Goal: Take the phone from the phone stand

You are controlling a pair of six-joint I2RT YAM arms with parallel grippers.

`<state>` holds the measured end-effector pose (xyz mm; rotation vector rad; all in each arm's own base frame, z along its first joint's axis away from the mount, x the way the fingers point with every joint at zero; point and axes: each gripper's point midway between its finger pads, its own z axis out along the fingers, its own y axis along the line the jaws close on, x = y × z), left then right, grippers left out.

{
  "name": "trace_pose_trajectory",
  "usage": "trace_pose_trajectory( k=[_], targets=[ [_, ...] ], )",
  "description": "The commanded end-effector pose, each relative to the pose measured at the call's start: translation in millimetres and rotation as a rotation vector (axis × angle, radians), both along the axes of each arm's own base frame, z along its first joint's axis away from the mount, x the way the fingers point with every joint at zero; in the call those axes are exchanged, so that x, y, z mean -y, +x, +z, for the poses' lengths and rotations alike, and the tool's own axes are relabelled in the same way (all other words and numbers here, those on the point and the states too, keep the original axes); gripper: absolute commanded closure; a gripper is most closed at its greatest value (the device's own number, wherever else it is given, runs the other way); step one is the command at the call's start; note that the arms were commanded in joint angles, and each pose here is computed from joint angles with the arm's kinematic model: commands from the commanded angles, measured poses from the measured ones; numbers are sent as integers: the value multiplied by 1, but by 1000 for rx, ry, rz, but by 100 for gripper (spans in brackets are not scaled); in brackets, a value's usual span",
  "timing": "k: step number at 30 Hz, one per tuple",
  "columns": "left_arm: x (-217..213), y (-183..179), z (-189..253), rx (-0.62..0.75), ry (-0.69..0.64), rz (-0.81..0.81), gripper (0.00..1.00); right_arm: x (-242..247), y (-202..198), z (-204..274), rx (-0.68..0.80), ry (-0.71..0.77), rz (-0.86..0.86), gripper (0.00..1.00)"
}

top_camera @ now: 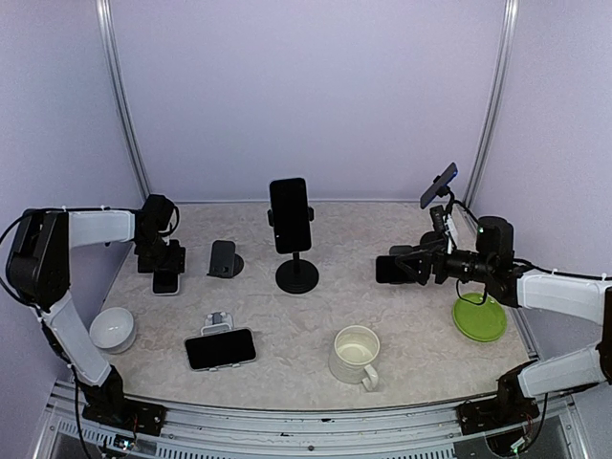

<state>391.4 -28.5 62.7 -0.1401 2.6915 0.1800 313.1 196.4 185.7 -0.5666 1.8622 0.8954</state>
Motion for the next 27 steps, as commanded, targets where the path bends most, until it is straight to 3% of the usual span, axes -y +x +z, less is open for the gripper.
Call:
trace_pose_trajectory(
  k=[1,10,20,27],
  targets=[
    [-9,-3,9,31,-18,8,41,-3,-3,8,18,35,30,0],
    [-25,-23,-15,-45,-20,-9,40,-6,-4,5,6,48,49,0],
    [-11,-35,-35,-135,-94,-78,41,-8,-3,3,1,54,56,0],
    [-18,-47,-26,-118,-57,-45,41,-13,-6,1,-16,79,97,0]
  ],
)
